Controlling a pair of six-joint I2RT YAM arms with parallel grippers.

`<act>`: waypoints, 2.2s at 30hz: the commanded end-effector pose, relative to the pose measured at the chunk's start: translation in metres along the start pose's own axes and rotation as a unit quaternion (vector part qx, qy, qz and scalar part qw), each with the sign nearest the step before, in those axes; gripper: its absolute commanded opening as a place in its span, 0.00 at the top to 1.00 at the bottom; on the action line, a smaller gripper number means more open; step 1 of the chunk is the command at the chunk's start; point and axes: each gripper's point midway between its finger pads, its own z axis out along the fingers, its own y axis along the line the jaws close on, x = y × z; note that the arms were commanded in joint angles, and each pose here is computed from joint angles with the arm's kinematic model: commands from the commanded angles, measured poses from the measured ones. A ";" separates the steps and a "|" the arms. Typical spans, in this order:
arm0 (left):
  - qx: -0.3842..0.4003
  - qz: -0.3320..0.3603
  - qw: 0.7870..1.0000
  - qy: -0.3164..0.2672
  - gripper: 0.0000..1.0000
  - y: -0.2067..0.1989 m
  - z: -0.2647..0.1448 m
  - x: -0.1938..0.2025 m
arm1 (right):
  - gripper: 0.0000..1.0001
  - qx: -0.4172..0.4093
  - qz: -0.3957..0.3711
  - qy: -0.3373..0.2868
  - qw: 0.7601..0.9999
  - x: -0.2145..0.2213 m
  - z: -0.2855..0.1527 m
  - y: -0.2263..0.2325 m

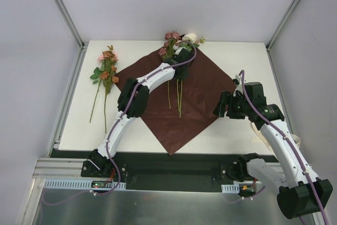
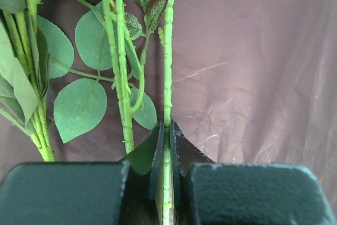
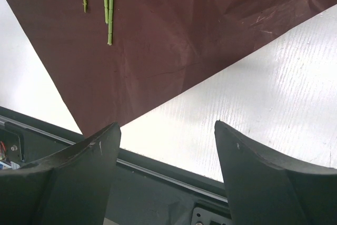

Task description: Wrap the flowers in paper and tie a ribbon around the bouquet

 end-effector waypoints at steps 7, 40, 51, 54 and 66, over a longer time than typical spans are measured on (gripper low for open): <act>0.103 -0.043 0.992 -0.064 0.71 -0.021 -0.031 -0.074 | 0.25 -0.009 0.005 0.011 1.000 0.001 0.009 0.001; 0.119 0.081 0.979 0.148 0.60 0.030 -0.161 0.143 | 0.41 -0.039 0.082 0.063 0.994 -0.032 0.095 0.013; 0.126 0.050 0.973 0.185 0.51 0.044 -0.159 0.198 | 0.42 -0.003 0.089 0.098 0.991 -0.026 0.136 -0.005; 0.115 0.053 0.973 0.194 0.55 0.051 -0.157 0.211 | 0.42 0.008 0.082 0.107 0.991 -0.022 0.148 -0.006; 0.085 0.044 0.968 0.231 0.84 0.072 -0.171 0.258 | 0.56 0.096 0.060 0.162 0.980 0.048 0.157 -0.027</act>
